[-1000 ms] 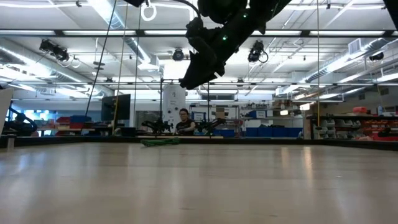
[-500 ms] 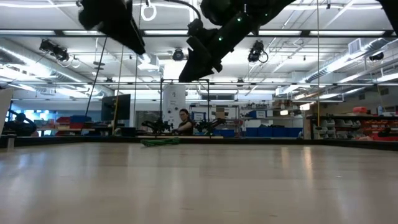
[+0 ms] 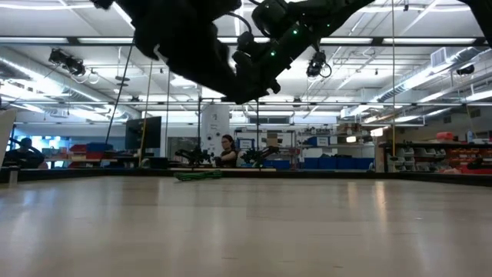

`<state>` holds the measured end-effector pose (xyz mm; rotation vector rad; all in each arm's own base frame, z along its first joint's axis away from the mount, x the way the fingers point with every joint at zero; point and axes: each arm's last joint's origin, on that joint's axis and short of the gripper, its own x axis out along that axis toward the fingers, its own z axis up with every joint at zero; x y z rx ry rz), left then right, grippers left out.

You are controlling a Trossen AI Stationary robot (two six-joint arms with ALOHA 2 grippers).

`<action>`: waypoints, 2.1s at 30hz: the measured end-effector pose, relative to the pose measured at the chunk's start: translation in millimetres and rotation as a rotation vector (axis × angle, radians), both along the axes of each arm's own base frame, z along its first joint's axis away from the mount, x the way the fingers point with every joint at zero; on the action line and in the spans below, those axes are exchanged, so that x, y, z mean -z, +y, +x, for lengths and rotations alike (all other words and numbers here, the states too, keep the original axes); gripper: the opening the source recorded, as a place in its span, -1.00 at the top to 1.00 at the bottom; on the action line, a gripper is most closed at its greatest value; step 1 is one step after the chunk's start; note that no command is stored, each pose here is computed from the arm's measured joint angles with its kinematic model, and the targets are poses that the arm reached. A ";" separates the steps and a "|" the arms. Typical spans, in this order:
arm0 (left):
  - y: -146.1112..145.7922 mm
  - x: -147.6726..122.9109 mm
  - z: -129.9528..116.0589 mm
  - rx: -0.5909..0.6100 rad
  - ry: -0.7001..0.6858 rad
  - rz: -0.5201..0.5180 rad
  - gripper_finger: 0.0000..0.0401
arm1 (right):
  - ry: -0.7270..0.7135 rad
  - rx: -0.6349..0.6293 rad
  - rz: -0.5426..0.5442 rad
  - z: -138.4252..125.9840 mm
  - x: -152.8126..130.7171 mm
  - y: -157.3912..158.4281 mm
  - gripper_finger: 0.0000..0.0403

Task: Pick and place USB-C Cables
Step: Put the green charger cable into the bin

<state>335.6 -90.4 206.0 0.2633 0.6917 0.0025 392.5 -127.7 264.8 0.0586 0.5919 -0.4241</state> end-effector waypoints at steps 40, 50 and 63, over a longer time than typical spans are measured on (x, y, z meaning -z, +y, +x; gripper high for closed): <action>29.0 16.2 -28.3 0.092 -0.442 -0.412 0.29 | 0.286 -0.071 0.137 -14.4 22.3 24.2 -0.13; 24.1 4.4 -33.5 0.101 -0.480 -0.497 0.29 | 0.288 -0.095 0.135 -11.9 22.3 34.0 -0.13; 23.4 4.3 -33.6 0.093 -0.478 -0.524 0.29 | 0.252 -0.109 0.121 -7.9 19.9 38.2 -0.13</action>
